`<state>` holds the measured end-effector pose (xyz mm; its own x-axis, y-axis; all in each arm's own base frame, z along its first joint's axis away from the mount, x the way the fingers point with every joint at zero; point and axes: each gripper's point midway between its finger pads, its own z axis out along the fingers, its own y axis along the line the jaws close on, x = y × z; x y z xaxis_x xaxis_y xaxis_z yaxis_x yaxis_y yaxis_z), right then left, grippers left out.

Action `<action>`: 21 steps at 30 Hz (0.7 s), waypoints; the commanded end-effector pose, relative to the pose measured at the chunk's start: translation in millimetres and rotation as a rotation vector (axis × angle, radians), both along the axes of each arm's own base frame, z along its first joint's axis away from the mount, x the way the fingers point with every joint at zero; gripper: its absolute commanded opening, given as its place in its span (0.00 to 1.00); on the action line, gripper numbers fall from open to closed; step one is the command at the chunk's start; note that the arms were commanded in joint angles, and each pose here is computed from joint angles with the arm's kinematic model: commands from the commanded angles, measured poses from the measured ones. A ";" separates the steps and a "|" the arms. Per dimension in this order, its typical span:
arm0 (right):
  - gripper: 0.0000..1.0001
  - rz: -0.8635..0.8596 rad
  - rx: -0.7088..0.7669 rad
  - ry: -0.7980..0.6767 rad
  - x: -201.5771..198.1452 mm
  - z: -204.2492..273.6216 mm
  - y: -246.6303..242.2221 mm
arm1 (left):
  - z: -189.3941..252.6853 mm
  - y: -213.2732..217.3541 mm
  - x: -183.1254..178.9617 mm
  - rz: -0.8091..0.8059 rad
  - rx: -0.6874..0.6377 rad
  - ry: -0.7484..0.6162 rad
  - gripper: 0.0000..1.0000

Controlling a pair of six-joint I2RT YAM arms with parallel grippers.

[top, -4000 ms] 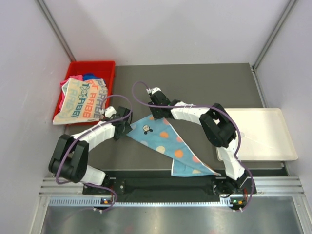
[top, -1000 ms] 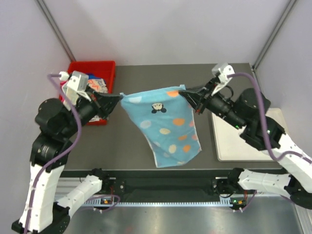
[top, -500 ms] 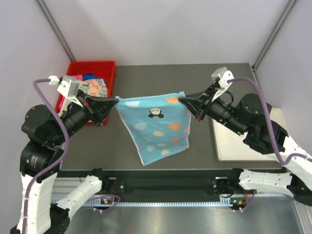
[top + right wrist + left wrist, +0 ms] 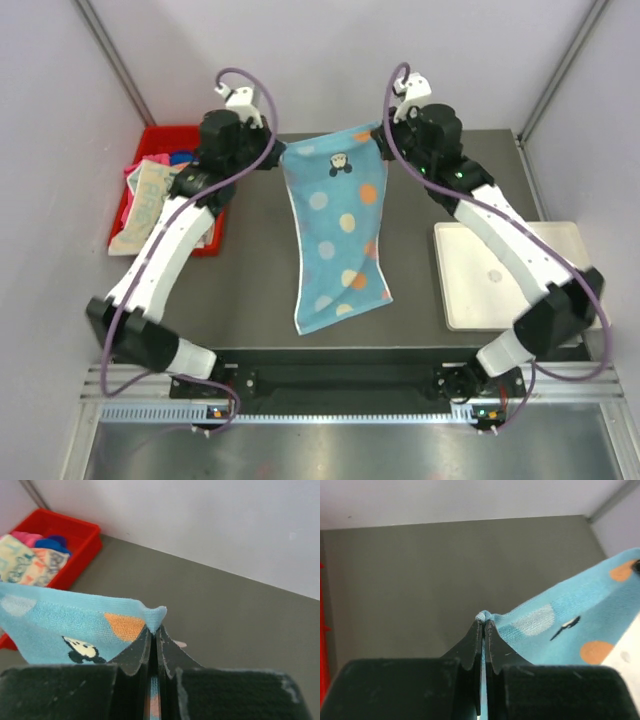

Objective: Fold and stack the towels
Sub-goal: Flatten out the crumpled towel

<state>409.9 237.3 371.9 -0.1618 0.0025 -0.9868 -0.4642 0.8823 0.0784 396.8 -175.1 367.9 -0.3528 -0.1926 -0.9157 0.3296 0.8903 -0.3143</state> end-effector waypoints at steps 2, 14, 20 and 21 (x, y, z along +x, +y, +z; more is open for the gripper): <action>0.00 -0.003 0.101 -0.074 81.8 10.5 -4.3 | -15.7 26.3 101.5 0.192 0.031 -0.059 0.00; 0.00 -0.027 0.175 0.032 176.0 -80.1 -2.6 | -94.5 24.6 185.9 0.160 0.010 0.044 0.00; 0.00 -0.040 0.179 0.077 148.1 -110.1 -12.4 | -123.8 7.3 149.3 0.063 -0.043 0.121 0.00; 0.00 -0.049 0.176 0.097 137.7 -118.9 -16.8 | -137.6 0.2 138.9 0.050 -0.043 0.154 0.00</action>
<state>555.9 242.6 207.7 -0.3647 0.1197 -0.9234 -0.4201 0.8639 0.2779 552.9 -169.0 207.4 -0.5118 -0.2252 -0.8291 0.1827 0.9144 -0.3612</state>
